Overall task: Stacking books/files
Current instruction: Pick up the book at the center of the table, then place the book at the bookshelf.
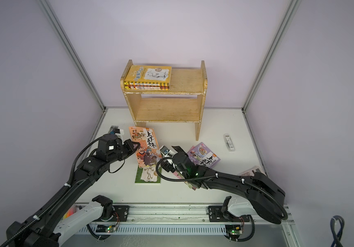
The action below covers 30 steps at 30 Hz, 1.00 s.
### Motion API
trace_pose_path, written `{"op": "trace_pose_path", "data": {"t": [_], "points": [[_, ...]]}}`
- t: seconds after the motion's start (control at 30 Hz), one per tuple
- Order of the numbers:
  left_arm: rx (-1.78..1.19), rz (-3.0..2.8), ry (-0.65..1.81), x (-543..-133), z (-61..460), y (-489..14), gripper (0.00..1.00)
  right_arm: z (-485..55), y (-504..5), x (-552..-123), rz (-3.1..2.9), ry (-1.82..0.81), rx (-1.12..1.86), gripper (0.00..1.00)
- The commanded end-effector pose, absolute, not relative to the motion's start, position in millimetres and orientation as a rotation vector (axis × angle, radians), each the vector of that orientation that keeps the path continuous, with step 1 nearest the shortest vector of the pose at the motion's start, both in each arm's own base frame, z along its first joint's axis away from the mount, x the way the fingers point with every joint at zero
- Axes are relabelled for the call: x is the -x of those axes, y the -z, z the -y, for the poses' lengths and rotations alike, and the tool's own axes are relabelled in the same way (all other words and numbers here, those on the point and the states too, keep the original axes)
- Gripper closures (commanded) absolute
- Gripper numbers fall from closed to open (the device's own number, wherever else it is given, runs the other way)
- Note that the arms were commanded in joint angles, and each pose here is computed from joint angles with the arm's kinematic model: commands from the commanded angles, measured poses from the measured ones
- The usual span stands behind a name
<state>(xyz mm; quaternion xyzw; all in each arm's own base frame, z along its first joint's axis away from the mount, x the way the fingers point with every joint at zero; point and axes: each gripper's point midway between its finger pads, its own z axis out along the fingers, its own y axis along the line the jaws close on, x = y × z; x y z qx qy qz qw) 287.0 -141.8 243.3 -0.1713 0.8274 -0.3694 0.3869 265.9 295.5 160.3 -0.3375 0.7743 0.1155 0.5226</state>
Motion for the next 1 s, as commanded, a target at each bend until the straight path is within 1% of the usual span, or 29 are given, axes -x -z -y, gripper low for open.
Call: {"op": "trace_pose_path", "data": {"t": [0.0,0.1,0.23,0.47,0.73,0.83,0.97], "points": [[0.405,-2.048,0.925,-279,136,-260,1.00,-261,-150,-277,-1.987,-0.319,0.559,0.10],[0.371,-1.981,0.963,-272,137,-284,1.00,-234,-149,-284,-2.021,-0.316,0.437,0.11],[0.298,-1.889,1.028,-265,145,-317,1.00,-210,-151,-287,-2.029,-0.277,0.355,0.12],[0.203,-1.736,1.144,-266,159,-372,1.00,-200,-155,-287,-2.011,-0.264,0.316,0.12],[0.136,-1.624,1.267,-298,187,-412,1.00,-206,-160,-289,-1.988,-0.292,0.326,0.12],[0.133,-1.612,1.275,-314,195,-417,1.00,-206,-162,-290,-1.980,-0.291,0.326,0.13],[0.167,-1.641,1.265,-338,204,-411,1.00,-204,-164,-291,-1.979,-0.267,0.336,0.13]]}}
